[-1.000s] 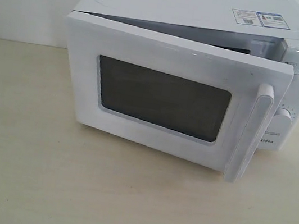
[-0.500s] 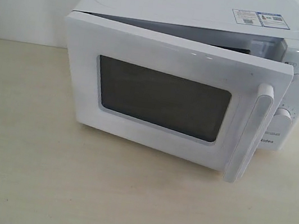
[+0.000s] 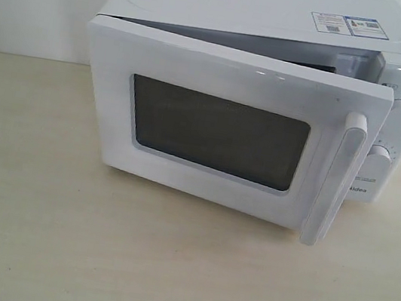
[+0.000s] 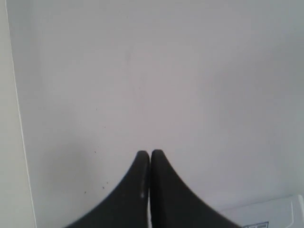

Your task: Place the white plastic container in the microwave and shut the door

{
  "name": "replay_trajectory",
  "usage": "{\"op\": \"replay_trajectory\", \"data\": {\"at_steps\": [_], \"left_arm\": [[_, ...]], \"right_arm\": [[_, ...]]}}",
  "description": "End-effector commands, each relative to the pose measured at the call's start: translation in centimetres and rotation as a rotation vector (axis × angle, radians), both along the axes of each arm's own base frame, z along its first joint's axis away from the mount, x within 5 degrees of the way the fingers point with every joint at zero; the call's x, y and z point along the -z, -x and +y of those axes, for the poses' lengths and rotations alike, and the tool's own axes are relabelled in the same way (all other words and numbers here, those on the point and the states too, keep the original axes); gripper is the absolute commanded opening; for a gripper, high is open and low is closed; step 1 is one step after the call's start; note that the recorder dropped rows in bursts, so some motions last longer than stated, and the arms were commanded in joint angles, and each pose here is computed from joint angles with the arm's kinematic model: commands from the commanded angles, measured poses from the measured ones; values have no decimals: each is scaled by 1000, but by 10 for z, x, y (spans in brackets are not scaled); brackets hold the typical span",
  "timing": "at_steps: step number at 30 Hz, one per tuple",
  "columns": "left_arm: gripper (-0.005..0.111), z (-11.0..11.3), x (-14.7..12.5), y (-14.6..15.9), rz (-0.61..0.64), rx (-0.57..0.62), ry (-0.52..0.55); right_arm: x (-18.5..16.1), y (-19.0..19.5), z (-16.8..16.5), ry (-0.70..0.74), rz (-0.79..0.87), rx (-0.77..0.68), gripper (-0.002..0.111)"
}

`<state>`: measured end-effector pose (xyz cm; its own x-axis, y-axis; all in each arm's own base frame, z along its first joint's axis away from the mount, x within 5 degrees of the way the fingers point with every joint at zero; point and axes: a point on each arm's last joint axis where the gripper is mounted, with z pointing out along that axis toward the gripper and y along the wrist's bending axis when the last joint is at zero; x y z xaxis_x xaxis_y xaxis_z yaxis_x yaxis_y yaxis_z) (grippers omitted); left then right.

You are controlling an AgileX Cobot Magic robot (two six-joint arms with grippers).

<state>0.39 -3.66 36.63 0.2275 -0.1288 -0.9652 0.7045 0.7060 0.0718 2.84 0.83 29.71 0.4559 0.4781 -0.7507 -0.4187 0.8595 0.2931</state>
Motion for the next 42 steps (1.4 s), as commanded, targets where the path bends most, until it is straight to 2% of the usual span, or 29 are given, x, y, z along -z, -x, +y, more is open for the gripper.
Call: {"op": "replay_trajectory", "data": {"at_steps": [1, 5, 9, 11, 12, 14, 19, 21, 23, 27, 29, 32, 39, 42], "left_arm": [[4, 3, 1, 8, -17, 15, 17], [4, 3, 1, 8, -16, 15, 17], [4, 3, 1, 8, -16, 15, 17], [4, 3, 2, 7, -13, 15, 15], [4, 2, 4, 6, -8, 13, 14], [4, 2, 9, 3, 5, 4, 13], [4, 1, 14, 0, 21, 2, 6], [4, 1, 14, 0, 21, 2, 6], [4, 1, 14, 0, 21, 2, 6], [4, 1, 14, 0, 21, 2, 6], [4, 1, 14, 0, 18, -2, 8], [4, 2, 13, -1, 13, -15, 19], [4, 2, 13, 0, 14, -12, 16], [4, 2, 13, 0, 14, -12, 16]], "right_arm": [[-16, -11, 2, 64, 172, 23, 0], [-45, -28, 2, 88, 341, 53, 0], [-58, -56, 5, 166, 639, 77, 0], [-57, -67, 12, 220, 849, 27, 0], [-49, -76, 24, 280, 1028, -72, 0], [-37, -88, 45, 263, 1151, -253, 0], [-7, -130, 81, 348, 1283, -384, 0], [2, -145, 101, 359, 1258, -459, 0], [9, -153, 118, 363, 1128, -451, 0], [25, -139, 130, 246, 758, -312, 0], [42, -130, 122, 196, 670, -219, 0], [61, -131, 112, 180, 623, -96, 0], [76, -148, 118, 144, 528, 47, 0], [78, -156, 123, 129, 544, 91, 0]]}}
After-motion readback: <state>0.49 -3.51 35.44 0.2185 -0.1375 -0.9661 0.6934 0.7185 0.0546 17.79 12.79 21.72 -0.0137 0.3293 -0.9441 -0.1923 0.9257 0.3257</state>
